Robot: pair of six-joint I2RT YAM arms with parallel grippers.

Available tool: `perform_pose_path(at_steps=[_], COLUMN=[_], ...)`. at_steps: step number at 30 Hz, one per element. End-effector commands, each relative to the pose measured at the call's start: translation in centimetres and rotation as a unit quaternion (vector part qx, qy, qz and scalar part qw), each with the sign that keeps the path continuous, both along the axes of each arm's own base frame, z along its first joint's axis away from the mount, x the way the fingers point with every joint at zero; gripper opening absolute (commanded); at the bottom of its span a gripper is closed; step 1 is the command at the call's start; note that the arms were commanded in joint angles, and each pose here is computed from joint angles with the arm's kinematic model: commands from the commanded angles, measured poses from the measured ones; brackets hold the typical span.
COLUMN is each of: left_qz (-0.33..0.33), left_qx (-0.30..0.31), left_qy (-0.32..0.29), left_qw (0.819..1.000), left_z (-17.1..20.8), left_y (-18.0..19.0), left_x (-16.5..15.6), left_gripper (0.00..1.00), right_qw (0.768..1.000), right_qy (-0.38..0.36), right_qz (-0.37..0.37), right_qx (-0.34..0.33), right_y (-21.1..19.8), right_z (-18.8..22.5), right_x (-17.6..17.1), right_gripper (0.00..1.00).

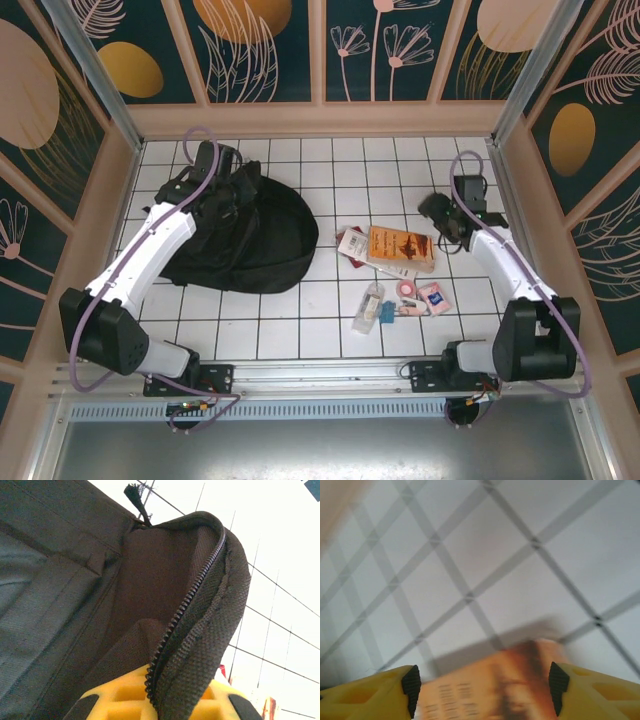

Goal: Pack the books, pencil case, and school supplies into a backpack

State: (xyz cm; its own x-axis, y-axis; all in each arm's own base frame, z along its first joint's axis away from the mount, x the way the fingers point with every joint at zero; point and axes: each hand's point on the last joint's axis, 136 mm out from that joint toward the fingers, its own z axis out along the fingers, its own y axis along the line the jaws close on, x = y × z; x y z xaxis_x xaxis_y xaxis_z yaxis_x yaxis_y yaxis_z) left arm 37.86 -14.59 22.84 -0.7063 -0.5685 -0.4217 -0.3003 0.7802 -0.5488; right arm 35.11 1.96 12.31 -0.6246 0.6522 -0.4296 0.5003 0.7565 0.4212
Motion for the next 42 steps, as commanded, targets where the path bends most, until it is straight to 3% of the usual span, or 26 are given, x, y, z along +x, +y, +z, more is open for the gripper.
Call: perform_pose_path(at_steps=[1, 13, 26, 40, 42], left_qz=[-0.019, -0.033, -0.038, -0.040, -0.040], left_qx=[-0.034, -0.044, -0.055, -0.056, -0.055], left_qy=[-0.039, -0.033, -0.021, -0.011, -0.010], left_qw=[0.998, 0.998, 0.997, 0.998, 0.998], left_z=[1.5, 0.3, -0.8, -1.7, -1.8], left_y=[-1.4, -2.0, -2.4, -2.4, -2.3], left_x=[1.4, 1.3, 1.0, 0.4, 0.4], left_gripper=[0.00, 0.00, 0.00, 0.00, 0.00], right_qw=[0.999, 0.983, 0.946, 0.898, 0.901], right_qy=[0.048, 0.112, 0.020, -0.048, -0.046], right_qz=[-0.018, 0.116, 0.286, 0.322, 0.315], right_qx=[-0.018, 0.087, 0.151, 0.296, 0.295], right_y=[-1.6, 3.7, 14.4, 17.7, 17.4], right_z=[-3.2, -10.4, -5.9, -1.1, -1.4], right_x=[-1.3, -1.7, 0.2, -0.5, -0.4], right_gripper=[0.77, 0.77, 0.73, 0.72, 0.71])
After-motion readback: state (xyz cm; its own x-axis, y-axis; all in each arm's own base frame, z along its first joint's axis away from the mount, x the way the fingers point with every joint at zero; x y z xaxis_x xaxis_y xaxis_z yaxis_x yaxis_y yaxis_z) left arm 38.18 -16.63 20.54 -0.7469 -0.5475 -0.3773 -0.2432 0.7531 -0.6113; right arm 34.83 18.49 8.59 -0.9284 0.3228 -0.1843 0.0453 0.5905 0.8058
